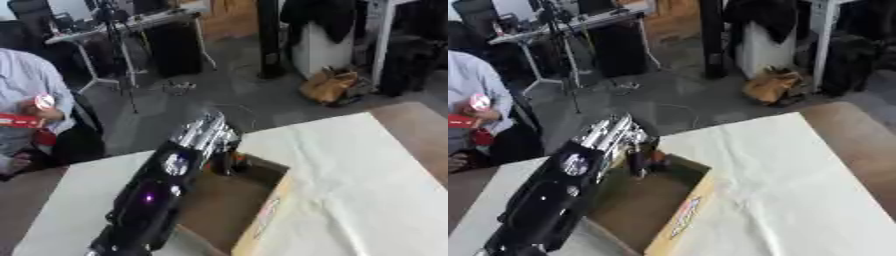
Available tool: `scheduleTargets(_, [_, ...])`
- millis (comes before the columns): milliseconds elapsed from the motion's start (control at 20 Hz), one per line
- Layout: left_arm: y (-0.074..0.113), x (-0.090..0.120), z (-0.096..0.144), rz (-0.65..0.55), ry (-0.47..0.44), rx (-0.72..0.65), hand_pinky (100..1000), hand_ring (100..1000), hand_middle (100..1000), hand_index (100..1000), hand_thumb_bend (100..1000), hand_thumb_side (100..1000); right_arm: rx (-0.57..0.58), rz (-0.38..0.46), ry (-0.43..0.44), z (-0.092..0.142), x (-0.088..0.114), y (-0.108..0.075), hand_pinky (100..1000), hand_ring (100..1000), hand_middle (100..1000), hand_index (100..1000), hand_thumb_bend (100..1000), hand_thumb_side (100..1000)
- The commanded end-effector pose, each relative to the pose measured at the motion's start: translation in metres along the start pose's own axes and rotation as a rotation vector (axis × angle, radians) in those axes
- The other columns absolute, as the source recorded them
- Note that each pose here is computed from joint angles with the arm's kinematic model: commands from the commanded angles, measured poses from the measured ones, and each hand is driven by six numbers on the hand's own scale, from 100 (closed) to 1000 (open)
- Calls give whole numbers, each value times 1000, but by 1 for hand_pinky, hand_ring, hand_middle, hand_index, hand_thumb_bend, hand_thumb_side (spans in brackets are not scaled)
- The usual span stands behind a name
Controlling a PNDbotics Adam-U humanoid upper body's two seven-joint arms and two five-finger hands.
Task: Pick up objects on the table and place them in the box.
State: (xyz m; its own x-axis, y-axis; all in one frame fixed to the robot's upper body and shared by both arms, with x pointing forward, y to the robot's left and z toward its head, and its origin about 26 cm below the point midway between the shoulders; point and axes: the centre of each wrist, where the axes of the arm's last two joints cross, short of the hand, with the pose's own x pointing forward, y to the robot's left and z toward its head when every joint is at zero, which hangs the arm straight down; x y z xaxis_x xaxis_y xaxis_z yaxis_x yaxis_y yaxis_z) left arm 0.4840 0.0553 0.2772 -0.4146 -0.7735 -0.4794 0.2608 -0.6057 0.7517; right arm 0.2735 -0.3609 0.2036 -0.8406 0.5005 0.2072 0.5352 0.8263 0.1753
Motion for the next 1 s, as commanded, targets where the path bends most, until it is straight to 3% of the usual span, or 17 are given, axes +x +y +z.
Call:
scheduleTargets(50, [8,-4,5,-50,-8,16,910,988,997,883,571,973,-90,-67,-112,-10,2,-1,837,829,630,695,100,1000])
scheduleTargets(100, [9,-2,6,-60,-18,19,954,1000,1000,943,673,1000,-92,-68,-113,-11,2,-1,837,829,630,694,100,1000])
scheduleTargets(300, [14,1,9,-79,-51,41,994,1000,1000,1000,623,1000,-93,-68,-114,-11,2,-1,837,829,630,694,100,1000])
scheduleTargets(850, [23,3,17,-81,-69,81,991,1000,1000,1000,575,1000,-92,-69,-114,-12,2,0,837,829,630,694,100,1000])
scheduleTargets(950, [25,2,20,-75,-77,98,996,1000,1000,1000,515,1000,-94,-70,-115,-12,2,0,837,829,630,694,100,1000])
scheduleTargets(1000, [28,1,24,-69,-82,119,1000,1000,1000,1000,219,847,-95,-71,-115,-12,2,0,837,829,631,694,100,1000])
